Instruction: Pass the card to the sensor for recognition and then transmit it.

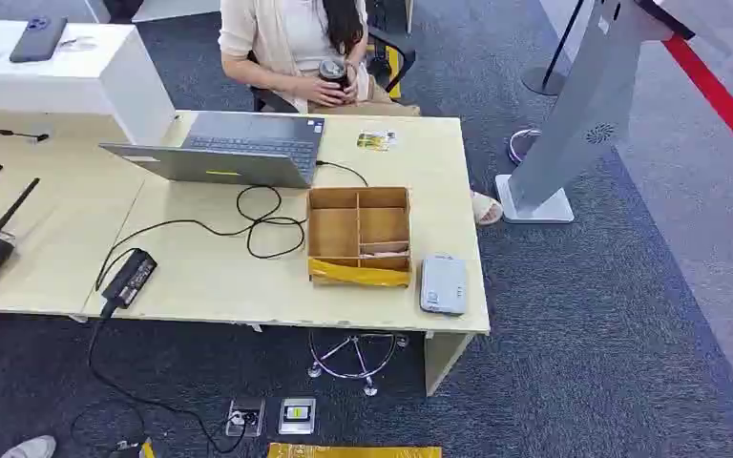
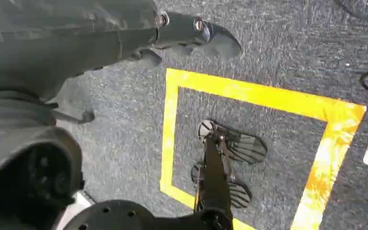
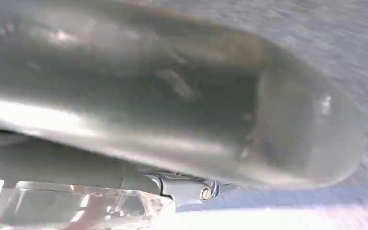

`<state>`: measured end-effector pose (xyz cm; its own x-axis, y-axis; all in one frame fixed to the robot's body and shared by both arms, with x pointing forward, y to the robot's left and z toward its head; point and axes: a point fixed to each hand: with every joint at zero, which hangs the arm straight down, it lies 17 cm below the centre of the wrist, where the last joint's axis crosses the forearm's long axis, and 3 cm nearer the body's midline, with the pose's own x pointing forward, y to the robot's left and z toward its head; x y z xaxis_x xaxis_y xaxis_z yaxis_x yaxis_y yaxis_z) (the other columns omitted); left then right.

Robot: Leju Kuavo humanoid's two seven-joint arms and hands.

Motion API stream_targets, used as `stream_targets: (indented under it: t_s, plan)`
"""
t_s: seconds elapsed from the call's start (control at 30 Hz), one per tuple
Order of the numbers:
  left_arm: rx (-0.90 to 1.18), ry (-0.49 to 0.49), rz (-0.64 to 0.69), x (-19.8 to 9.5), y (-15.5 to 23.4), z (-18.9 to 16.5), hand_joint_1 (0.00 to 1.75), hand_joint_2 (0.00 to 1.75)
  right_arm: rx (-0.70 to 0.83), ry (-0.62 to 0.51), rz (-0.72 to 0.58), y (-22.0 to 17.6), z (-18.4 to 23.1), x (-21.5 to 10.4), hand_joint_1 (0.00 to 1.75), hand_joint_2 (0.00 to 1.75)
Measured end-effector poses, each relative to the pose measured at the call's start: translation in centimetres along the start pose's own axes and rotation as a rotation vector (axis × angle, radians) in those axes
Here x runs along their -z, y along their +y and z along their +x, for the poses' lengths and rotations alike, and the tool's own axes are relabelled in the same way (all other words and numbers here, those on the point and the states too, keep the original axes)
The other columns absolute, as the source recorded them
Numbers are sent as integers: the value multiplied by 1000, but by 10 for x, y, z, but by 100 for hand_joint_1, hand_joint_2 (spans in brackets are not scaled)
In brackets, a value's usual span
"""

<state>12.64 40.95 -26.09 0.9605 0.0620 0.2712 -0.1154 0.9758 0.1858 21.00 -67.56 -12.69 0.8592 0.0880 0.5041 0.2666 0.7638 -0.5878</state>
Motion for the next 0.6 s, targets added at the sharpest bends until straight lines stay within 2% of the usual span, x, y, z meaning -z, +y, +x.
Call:
stream_targets:
  t_s: [0.2, 0.37, 0.47, 0.5, 0.6]
  plan:
    - [9, -16, -4, 0, -3, 6, 0, 0, 107, -227, -92, -91, 153, 14, 0, 0]
    - [33, -19, -10, 0, -6, 6, 0, 0, 193, -406, -131, -142, 252, -3, 0, 0]
    - [42, -21, -11, 0, -6, 8, 0, 0, 239, -523, -109, -155, 308, -20, 0, 0]
    - [43, -23, -12, 0, -6, 9, 0, 0, 247, -574, -84, -155, 331, -29, 0, 175]
    - [46, -33, -13, 0, -7, 17, 0, 0, 263, -704, -26, -151, 395, -56, 0, 175]
